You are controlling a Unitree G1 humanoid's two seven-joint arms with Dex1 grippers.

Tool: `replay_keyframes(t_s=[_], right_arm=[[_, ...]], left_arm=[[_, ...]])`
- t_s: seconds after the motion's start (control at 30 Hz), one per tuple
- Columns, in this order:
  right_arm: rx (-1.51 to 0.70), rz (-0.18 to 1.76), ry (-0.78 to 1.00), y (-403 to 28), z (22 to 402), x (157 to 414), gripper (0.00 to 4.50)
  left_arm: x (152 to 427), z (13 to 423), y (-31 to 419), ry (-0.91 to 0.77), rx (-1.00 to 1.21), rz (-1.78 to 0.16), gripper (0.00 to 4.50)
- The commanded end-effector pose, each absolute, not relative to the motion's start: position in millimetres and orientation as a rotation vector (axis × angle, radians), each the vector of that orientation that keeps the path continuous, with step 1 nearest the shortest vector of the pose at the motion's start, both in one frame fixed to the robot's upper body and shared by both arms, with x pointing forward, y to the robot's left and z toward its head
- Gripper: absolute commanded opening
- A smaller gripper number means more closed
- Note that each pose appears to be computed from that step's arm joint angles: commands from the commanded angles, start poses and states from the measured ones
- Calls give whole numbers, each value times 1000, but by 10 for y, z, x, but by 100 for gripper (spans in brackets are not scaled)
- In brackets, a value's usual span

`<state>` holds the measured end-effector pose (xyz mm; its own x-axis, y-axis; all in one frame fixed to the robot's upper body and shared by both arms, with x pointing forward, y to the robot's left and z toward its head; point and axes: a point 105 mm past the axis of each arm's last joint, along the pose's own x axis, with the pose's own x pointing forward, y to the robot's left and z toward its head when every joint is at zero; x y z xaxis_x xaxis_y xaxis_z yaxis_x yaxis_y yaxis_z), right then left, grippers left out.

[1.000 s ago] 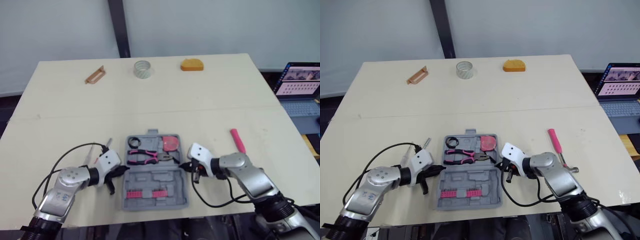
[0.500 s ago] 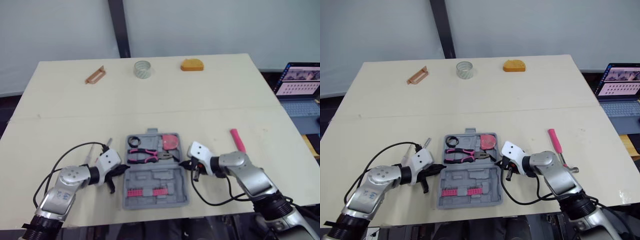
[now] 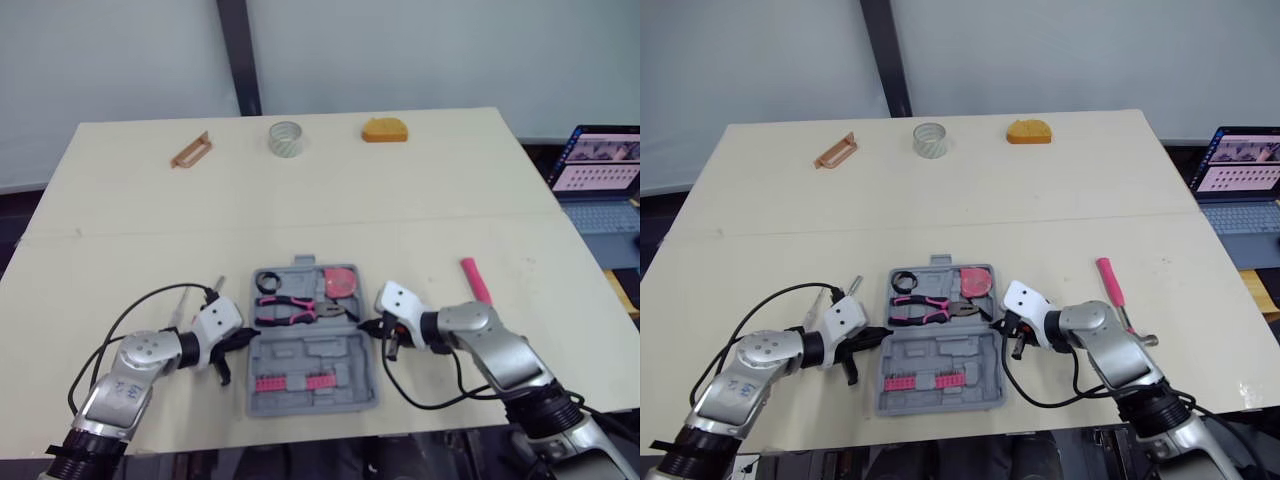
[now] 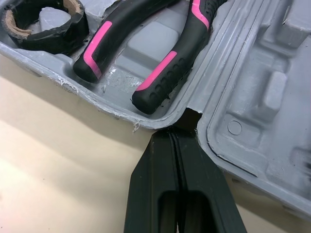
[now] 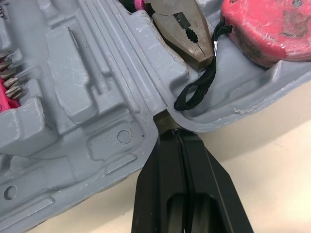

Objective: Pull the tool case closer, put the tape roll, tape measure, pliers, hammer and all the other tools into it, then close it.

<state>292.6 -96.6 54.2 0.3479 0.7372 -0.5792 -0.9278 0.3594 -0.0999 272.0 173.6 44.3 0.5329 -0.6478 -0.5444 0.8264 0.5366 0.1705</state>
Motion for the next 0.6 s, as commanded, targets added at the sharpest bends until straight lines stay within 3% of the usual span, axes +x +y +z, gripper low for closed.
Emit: replay_keyframes(t_s=[0.03,0.6], right_arm=[[-436,1218,445,-777,578,2810,2],[-473,1165,476,-999,505,2866,2]], left_arm=[[2618,433,1526,427,423,-1002,4],[2695,430,1655,434,440,-960,4]])
